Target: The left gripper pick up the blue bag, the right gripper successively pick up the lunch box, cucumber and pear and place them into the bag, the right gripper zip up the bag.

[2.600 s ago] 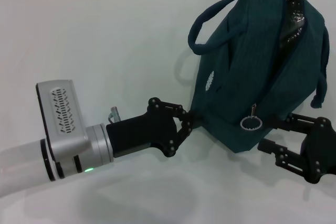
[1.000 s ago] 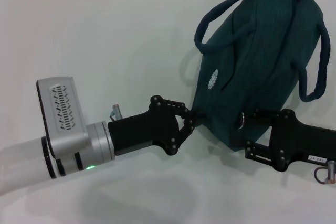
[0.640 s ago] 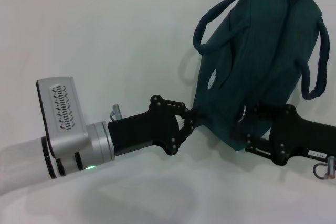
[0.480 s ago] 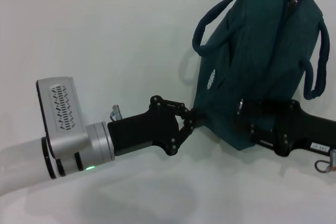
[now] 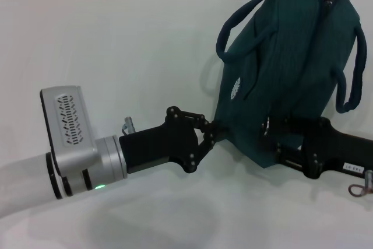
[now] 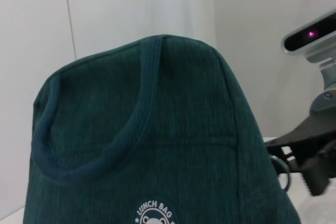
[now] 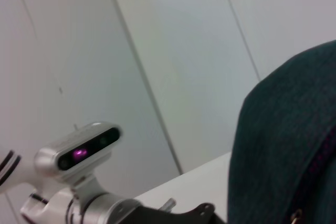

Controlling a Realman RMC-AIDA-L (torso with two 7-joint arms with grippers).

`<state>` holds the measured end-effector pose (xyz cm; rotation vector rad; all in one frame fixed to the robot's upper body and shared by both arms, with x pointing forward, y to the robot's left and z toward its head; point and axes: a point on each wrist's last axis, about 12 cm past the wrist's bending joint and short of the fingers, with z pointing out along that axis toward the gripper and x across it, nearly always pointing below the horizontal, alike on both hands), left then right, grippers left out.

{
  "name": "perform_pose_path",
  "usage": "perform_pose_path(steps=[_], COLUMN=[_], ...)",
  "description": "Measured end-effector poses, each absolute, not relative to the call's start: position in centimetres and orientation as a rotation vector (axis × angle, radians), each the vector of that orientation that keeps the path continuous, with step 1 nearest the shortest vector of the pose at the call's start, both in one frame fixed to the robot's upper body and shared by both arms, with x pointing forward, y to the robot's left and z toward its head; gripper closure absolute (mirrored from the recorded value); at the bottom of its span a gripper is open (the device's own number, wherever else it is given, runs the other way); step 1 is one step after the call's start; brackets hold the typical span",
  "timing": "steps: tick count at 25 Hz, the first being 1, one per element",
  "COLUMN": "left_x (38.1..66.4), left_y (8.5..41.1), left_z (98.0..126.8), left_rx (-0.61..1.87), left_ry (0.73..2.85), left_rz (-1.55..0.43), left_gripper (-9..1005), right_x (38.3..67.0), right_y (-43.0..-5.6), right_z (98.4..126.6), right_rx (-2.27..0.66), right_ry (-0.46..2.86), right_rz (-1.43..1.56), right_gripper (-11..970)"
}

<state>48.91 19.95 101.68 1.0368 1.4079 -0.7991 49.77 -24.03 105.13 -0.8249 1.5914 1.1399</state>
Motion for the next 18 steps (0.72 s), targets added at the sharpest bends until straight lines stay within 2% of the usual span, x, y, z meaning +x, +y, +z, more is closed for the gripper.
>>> perform_pose_path(steps=[7, 18], left_x=[48.8, 49.0], left_y=[20.0, 19.9], left_z=[101.5, 101.7], left_rx=[1.036, 1.043], left_ry=[1.416, 1.407], left_rz=[-0.796, -0.794], left_gripper=[948, 948], right_x=[49.5, 49.8], right_y=[-25.4, -25.3], right_z=[105.1, 105.2], right_rx=[-0.748, -0.740], right_ry=[1.593, 1.593], right_rz=[1.099, 1.097], right_gripper=[508, 508])
